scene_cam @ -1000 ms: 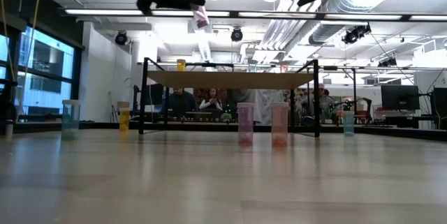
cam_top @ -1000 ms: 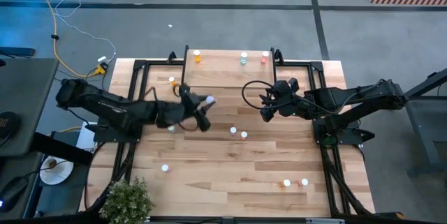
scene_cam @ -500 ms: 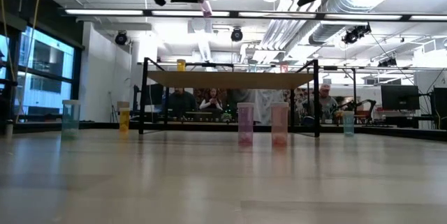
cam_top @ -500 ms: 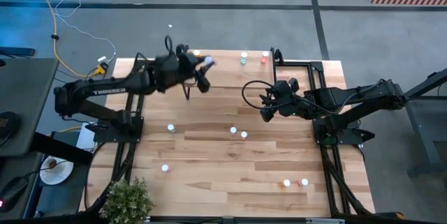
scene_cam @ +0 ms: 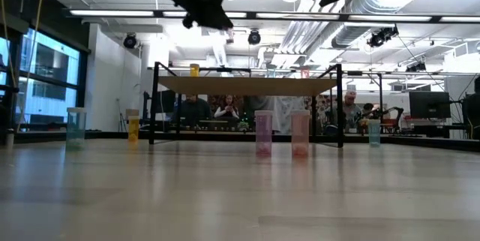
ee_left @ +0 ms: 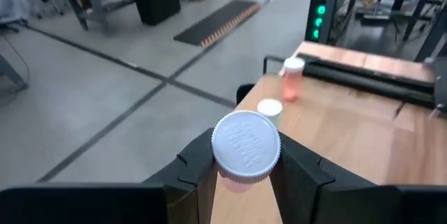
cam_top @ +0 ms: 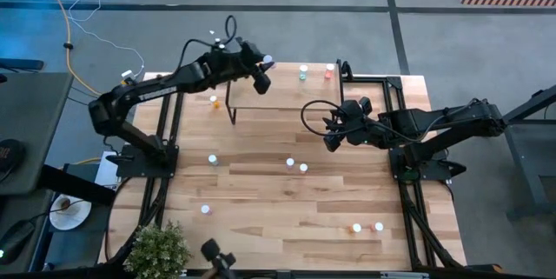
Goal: Pick and place medicine bottles onto shelf by color
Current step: Put the middle purple pill bottle on the shelf
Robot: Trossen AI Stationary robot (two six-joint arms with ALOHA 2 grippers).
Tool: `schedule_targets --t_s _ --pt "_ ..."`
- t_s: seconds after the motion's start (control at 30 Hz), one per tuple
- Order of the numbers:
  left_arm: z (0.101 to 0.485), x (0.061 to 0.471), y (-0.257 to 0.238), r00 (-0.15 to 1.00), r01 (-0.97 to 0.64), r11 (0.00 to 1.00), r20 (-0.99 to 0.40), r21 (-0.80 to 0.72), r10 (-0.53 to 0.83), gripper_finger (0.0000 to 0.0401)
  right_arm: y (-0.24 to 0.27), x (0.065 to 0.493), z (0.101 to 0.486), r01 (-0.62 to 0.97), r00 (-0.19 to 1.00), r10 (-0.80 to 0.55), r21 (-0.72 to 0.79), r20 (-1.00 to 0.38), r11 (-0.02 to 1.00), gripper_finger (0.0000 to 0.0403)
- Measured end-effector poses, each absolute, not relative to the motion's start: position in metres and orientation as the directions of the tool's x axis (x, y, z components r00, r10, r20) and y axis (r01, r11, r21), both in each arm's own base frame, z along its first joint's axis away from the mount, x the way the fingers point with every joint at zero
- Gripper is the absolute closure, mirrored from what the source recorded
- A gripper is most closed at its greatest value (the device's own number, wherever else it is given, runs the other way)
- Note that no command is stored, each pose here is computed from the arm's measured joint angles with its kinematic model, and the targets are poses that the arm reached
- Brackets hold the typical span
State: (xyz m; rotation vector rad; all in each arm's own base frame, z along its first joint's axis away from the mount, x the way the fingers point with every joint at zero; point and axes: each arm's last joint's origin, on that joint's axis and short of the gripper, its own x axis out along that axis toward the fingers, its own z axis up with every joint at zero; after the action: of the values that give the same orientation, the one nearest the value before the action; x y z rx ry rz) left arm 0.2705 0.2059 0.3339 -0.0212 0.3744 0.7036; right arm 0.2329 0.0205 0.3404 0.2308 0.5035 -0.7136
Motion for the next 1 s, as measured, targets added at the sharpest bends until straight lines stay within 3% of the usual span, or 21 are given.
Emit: schedule_targets --t_s 0.27,1.0 --pt "0.304 0.281 0.225 0.678 -0.624 0.777 -0.435 0.086 0.593 0.0298 0.020 0.233 0.340 0.675 0.644 -0.566 0.033 -0.515 0.737 0.0253" --pt "0.272 0.286 0.244 0.638 -0.635 0.770 -0.525 0.056 0.564 0.0298 0.020 0.233 0.340 0.675 0.644 -0.566 0.033 -0.515 0.737 0.0253"
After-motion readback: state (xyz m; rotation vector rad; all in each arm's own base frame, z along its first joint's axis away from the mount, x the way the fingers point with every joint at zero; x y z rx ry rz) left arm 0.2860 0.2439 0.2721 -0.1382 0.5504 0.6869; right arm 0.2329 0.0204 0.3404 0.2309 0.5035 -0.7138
